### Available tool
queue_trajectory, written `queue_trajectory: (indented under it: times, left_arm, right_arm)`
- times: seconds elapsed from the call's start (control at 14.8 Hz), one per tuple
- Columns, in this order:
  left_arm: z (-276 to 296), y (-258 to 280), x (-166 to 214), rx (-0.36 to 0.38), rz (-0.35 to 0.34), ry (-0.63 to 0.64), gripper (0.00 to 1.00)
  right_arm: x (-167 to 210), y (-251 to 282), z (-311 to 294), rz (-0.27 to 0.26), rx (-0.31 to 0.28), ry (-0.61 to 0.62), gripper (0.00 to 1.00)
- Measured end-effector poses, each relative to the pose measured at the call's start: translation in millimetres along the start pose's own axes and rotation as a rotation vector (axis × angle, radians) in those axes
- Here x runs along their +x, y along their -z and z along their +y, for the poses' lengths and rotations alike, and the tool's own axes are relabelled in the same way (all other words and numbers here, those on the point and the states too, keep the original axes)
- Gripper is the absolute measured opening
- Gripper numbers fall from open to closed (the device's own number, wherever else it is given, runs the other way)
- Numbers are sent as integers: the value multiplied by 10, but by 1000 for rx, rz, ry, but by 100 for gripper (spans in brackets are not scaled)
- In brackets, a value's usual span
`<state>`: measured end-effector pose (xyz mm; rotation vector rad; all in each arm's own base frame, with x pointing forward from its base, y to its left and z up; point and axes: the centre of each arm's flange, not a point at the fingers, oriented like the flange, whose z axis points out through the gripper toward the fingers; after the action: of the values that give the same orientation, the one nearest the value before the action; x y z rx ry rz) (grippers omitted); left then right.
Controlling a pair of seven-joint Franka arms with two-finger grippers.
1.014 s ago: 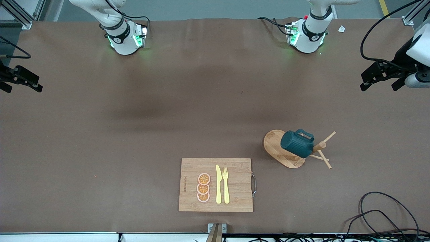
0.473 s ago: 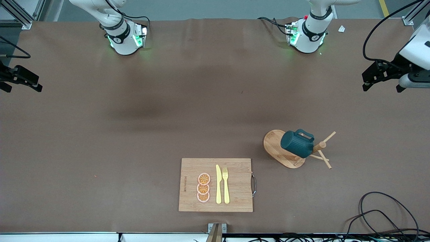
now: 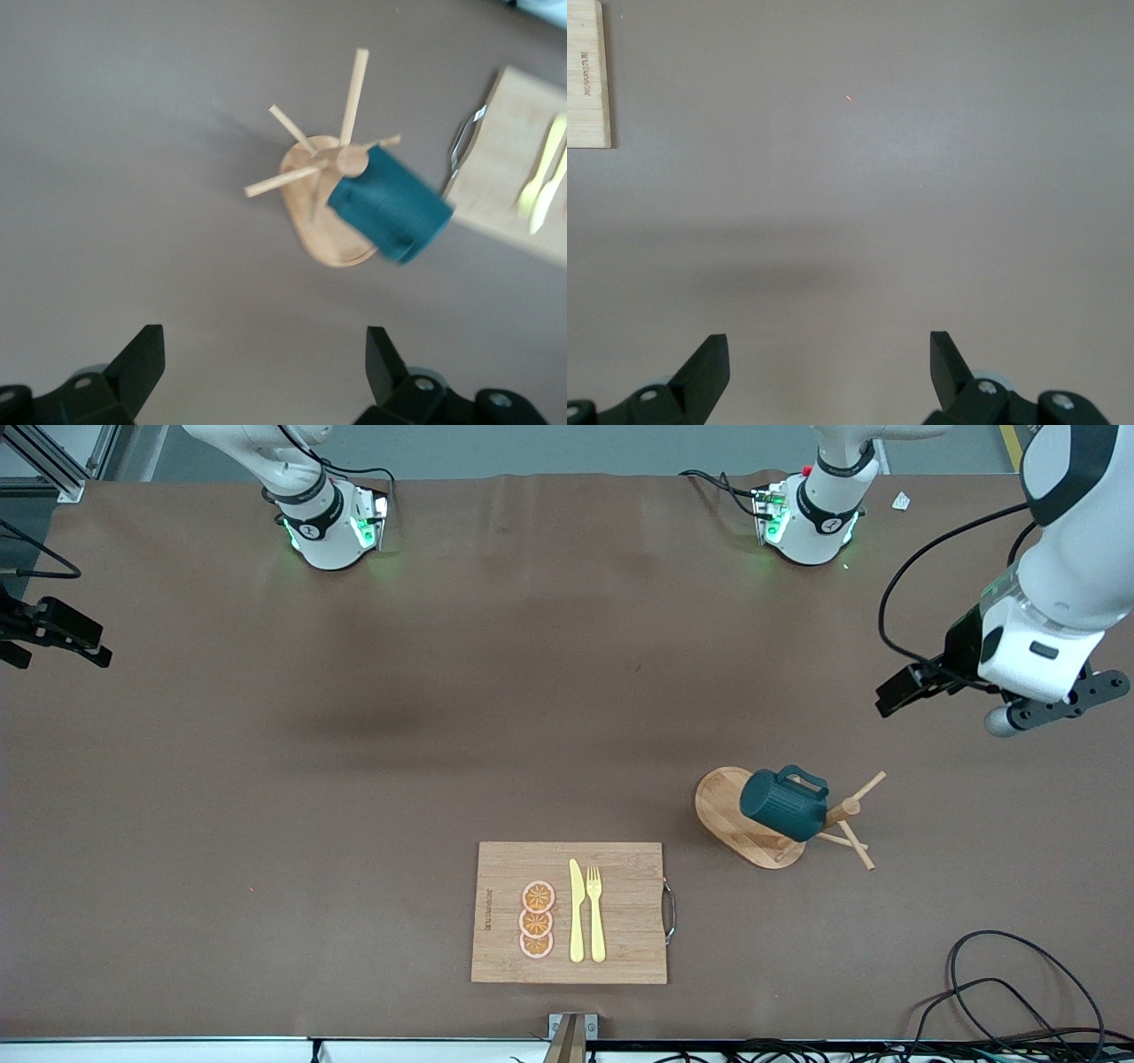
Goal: Transfer cup from left to right arm and place
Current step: 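Reach the left gripper toward the teal mug on the wooden stand, then close the left gripper on the teal mug's rim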
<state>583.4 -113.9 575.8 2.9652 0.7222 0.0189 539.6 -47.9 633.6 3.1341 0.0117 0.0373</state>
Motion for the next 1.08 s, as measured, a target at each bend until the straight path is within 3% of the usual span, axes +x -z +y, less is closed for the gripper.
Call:
queue_trajectory:
  times: [0.34,0.61,0.81,1.08]
  left_arm:
    - [172,-309,154,-97,-68,406,100]
    - [233,-555,320,-127,-79,616,100]
    - [317,-741,393,-150,-90,715,100]
    - [434,-1136,444,-134,-123,758,100]
  right_arm:
    - [-5,-4,1,-4,0,0,100]
    - [-11,-11,0,-11,1,0,100]
    - [-13,-15,0,-14,1,0,100]
    - [-13,-15,2,-14,1,0,100]
